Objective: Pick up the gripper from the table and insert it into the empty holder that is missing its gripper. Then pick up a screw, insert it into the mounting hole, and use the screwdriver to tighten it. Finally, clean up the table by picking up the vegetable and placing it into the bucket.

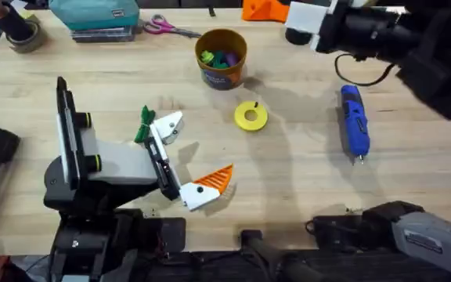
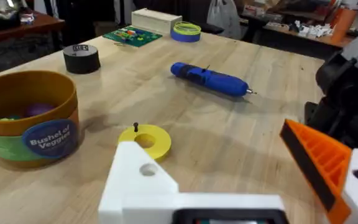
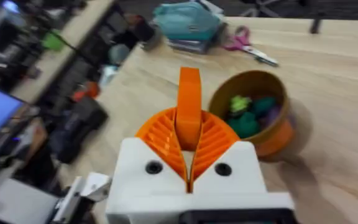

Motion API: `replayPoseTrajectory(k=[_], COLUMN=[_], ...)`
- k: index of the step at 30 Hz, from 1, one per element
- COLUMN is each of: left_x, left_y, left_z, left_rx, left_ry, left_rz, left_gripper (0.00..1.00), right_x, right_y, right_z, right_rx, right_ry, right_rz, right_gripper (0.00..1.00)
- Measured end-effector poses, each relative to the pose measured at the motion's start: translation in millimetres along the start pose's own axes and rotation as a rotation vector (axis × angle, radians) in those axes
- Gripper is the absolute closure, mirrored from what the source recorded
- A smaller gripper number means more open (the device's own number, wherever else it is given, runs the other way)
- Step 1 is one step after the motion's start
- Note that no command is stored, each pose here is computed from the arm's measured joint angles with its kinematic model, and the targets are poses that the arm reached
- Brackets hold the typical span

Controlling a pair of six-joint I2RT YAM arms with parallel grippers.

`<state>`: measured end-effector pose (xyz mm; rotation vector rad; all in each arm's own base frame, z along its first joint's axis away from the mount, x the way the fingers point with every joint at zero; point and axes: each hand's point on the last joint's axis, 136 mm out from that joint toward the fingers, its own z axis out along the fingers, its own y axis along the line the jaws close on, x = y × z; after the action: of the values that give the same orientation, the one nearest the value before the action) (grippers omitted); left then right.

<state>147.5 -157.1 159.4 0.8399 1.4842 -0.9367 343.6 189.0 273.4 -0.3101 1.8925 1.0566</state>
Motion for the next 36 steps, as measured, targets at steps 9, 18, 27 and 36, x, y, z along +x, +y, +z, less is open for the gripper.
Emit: replayPoseTrajectory(k=[9,18,27,36], left_x=[0.0,0.0,0.0,0.0], left_y=[0.0,0.0,0.0,0.0], left_z=[0.0,0.0,0.0,0.0], left_rx=[0.000,0.000,0.000,0.000], left_ry=[0.000,0.000,0.000,0.000], left_rz=[0.000,0.000,0.000,0.000], left_gripper=[0.015,0.015,0.016,0.015], right_x=[37.4,78.6,85.8,95.7], right_y=[19.0,29.0,46.3,47.4], right_z=[14.3,17.3,3.3,0.1], right_rx=[-0.262,-0.449,-0.561,-0.640], right_ry=[0.136,0.378,0.471,0.499], right_rz=[0.273,0.499,0.515,0.487], right_gripper=[0.992,0.992,0.992,0.992])
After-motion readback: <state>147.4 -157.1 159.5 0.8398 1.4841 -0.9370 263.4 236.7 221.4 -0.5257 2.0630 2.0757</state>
